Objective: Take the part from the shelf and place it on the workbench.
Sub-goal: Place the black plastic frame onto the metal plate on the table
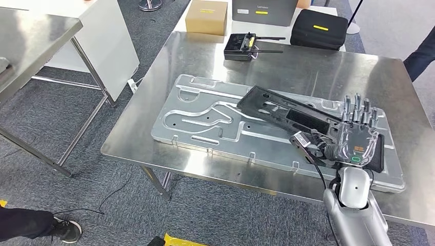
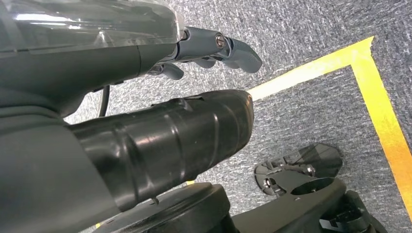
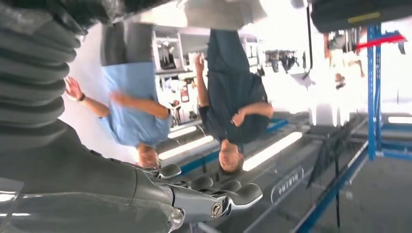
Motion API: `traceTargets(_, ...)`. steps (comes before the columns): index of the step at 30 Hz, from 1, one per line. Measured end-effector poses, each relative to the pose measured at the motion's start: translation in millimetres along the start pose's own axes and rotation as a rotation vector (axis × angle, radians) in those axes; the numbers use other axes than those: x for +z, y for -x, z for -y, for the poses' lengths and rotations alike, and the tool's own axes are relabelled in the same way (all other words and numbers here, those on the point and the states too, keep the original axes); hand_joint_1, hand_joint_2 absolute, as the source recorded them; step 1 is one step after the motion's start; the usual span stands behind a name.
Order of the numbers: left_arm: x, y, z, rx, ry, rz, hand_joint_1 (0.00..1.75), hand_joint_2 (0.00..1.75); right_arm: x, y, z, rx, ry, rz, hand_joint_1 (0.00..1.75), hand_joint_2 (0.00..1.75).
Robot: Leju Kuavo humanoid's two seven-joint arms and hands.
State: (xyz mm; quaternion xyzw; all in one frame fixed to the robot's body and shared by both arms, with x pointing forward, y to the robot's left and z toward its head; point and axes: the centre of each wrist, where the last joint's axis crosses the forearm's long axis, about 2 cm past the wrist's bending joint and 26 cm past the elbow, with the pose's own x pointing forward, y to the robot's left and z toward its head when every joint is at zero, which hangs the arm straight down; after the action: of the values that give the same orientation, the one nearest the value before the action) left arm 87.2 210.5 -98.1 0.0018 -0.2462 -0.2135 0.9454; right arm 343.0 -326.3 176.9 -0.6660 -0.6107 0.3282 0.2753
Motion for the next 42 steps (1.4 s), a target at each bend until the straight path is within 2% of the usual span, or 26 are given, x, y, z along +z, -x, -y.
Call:
traceTargets(15, 1, 2, 0, 0.008, -0.008, 0.002, 0.00, 0.00, 10, 1, 21, 0.000, 0.069, 0.043, 0.00, 0.00)
traceTargets(22, 2, 7, 0, 0.033, -0.043, 0.004, 0.00, 0.00, 28, 10, 47, -0.005, 0.157, 0.128, 0.00, 0.00)
traceTargets(25, 2, 9, 0, 0.041, -0.055, 0.000, 0.00, 0.00, 32, 3, 64, -0.134, 0.244, 0.160, 0.00, 0.00)
traceTargets(28, 3, 11, 0, 0.044, -0.082, -0.010, 0.00, 0.00, 35, -15, 90, -0.399, 0.392, 0.197, 0.00, 0.00)
traceTargets(30, 4, 14, 1, 0.045, -0.105, -0.020, 0.00, 0.00, 44, -26, 105, -0.576, 0.532, 0.165, 0.00, 0.00)
traceTargets(32, 5, 16, 2, 0.046, -0.118, -0.028, 0.00, 0.00, 58, -31, 112, -0.686, 0.620, 0.080, 0.00, 0.00)
traceTargets(37, 8, 23, 5, 0.072, -0.138, -0.053, 0.00, 0.00, 91, -40, 120, -0.790, 0.640, -0.112, 0.00, 0.00)
traceTargets(42, 8, 25, 5, 0.083, -0.150, -0.063, 0.00, 0.00, 108, -47, 123, -0.822, 0.622, -0.208, 0.00, 0.00)
